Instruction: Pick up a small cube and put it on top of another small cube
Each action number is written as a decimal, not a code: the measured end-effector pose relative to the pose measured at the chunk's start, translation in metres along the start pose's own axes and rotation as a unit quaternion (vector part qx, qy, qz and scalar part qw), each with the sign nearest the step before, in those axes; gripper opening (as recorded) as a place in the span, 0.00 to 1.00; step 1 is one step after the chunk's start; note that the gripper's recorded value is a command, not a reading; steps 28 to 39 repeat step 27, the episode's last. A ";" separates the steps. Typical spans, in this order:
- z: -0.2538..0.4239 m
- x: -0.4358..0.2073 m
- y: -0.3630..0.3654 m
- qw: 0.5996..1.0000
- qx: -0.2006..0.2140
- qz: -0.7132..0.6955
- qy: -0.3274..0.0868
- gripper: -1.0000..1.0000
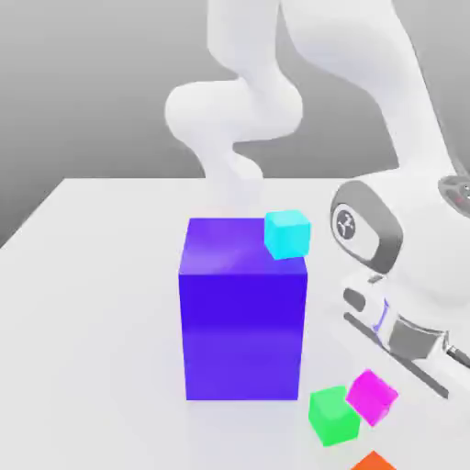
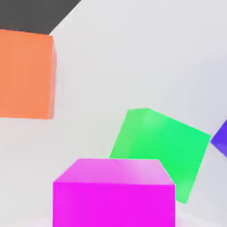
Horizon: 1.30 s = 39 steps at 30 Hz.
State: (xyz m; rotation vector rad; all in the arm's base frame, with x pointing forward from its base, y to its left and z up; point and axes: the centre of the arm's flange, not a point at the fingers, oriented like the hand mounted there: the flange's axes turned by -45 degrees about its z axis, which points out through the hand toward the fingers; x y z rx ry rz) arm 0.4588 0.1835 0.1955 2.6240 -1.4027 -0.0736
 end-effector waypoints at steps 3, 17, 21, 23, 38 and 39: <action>-0.009 0.007 0.010 0.998 0.014 0.059 -0.002 0.00; -0.029 0.025 0.056 0.949 0.078 0.303 -0.041 0.00; -0.003 0.024 0.051 0.948 0.080 0.306 -0.041 0.00; 0.013 0.023 0.049 0.948 0.078 0.307 -0.041 0.00; 0.026 0.023 0.049 0.947 0.077 0.308 -0.042 1.00; 0.026 0.023 0.049 0.947 0.077 0.308 -0.042 1.00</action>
